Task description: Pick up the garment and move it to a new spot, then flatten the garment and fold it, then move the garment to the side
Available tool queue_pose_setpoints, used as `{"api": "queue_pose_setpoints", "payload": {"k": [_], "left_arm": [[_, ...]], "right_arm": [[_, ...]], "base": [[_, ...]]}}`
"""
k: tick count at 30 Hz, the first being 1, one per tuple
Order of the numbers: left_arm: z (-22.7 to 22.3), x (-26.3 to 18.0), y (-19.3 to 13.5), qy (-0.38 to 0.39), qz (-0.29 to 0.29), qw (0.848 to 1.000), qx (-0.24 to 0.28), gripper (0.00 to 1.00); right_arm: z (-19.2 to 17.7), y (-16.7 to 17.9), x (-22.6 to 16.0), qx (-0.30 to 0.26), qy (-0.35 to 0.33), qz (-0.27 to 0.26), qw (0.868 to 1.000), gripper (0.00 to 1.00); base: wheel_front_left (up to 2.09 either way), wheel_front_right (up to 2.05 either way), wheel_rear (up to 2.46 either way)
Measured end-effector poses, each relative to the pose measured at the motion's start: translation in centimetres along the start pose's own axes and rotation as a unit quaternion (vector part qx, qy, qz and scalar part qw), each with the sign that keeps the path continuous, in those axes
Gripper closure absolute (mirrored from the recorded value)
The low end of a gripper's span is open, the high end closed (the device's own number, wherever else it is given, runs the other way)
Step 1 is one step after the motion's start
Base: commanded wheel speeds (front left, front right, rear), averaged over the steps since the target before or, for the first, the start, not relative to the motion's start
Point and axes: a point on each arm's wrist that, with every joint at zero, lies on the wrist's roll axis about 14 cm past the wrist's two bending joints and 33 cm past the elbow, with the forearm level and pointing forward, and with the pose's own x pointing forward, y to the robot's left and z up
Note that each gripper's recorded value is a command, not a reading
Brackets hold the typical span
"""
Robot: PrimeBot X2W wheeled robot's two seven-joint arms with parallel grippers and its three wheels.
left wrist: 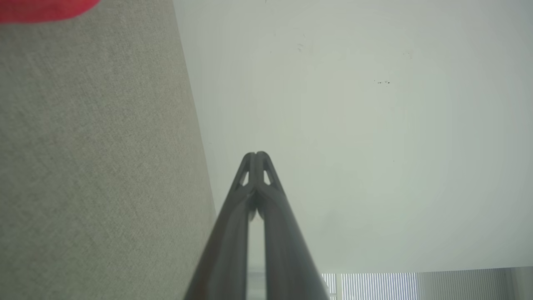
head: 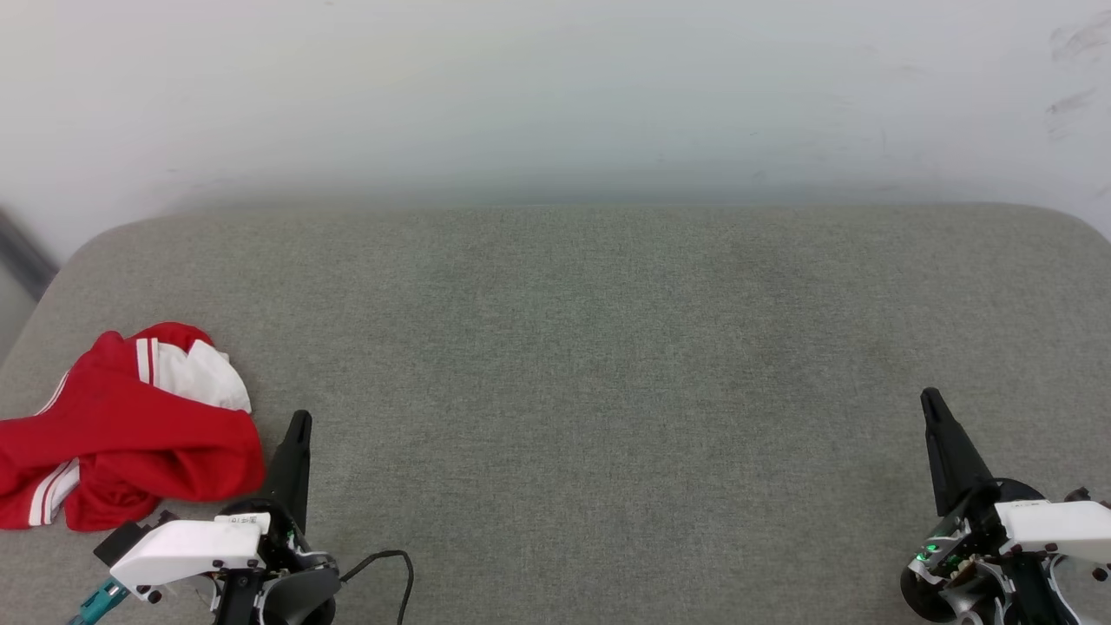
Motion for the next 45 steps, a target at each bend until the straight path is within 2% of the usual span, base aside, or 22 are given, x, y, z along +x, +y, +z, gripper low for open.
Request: {"api": "queue_pose_setpoints", "payload": {"k": [38, 39, 42, 45], "left_arm": [[0.0, 0.0, 0.0, 0.000, 0.000, 1.000, 0.000, 1.00], [0.0, -0.1, 0.4, 0.000, 0.006, 1.000, 0.000, 0.00], [-0.2, -0.8, 1.9, 0.001, 0.029, 1.000, -0.002, 0.00], [-0.5, -0.9, 1.9, 0.003, 0.029, 1.000, -0.001, 0.00]], "right_arm": [[0.0, 0.0, 0.0, 0.000, 0.000, 0.000, 1.000, 1.00], [0.0, -0.4, -0.1, 0.001, 0.000, -0.005, 1.000, 0.00], [0.1, -1.9, -0.9, 0.002, -0.003, -0.028, 1.000, 0.00], [0.1, -2.0, -1.0, 0.001, -0.007, -0.029, 1.000, 0.00]], "base": [[0.00, 0.00, 0.00], [0.00, 0.00, 0.00], [0.00, 0.00, 0.00], [0.00, 0.00, 0.00]]}}
